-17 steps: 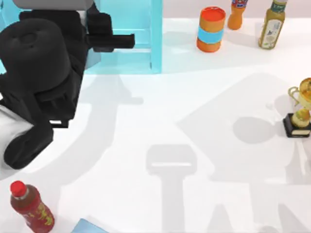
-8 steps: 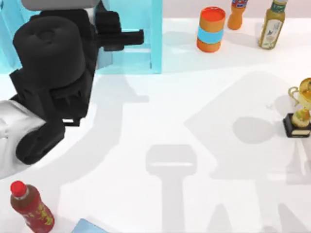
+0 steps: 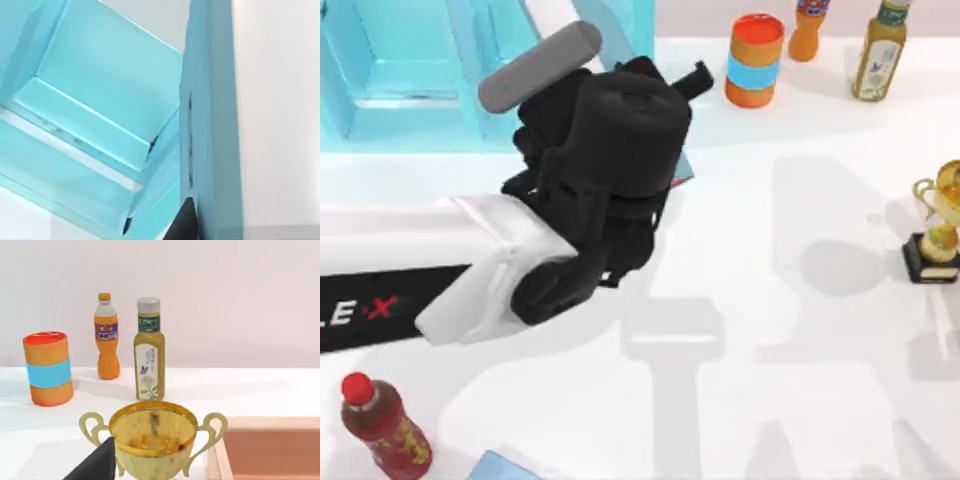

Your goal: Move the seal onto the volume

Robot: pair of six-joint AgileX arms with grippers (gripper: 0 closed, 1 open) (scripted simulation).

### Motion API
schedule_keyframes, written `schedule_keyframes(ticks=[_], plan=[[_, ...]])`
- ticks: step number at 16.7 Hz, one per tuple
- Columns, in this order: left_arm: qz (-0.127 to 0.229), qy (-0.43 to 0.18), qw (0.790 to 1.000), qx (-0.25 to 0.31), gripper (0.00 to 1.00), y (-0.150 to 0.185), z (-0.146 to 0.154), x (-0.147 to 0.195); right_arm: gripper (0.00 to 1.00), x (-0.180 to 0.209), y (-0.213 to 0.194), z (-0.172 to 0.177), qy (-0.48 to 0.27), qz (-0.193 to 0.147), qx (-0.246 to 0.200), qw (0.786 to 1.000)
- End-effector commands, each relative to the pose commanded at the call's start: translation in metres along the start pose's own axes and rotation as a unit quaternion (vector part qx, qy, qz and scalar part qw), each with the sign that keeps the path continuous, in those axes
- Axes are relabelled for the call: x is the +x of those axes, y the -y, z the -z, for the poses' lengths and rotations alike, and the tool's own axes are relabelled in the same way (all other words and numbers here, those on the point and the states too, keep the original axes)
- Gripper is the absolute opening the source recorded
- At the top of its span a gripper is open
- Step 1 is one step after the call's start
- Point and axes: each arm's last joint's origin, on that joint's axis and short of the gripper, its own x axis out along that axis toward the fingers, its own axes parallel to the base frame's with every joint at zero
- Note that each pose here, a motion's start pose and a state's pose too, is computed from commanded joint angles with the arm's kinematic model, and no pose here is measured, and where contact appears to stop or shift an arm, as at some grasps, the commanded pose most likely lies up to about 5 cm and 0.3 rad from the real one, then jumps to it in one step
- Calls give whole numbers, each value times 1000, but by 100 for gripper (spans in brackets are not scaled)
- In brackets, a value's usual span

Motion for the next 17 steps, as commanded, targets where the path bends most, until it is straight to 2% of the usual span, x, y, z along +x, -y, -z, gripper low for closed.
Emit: schedule_keyframes(ticks=[4,9,13,17], plan=[[-48,-8,985,-167,0,19,54,-6,100,0,0,0,0,0,0,1000],[-76,22,934,-348,0,34,111,-25,100,0,0,0,0,0,0,1000],[-73,49,895,-437,0,41,138,-42,100,0,0,0,0,0,0,1000],[-63,64,874,-478,0,46,151,-52,100,0,0,0,0,0,0,1000]])
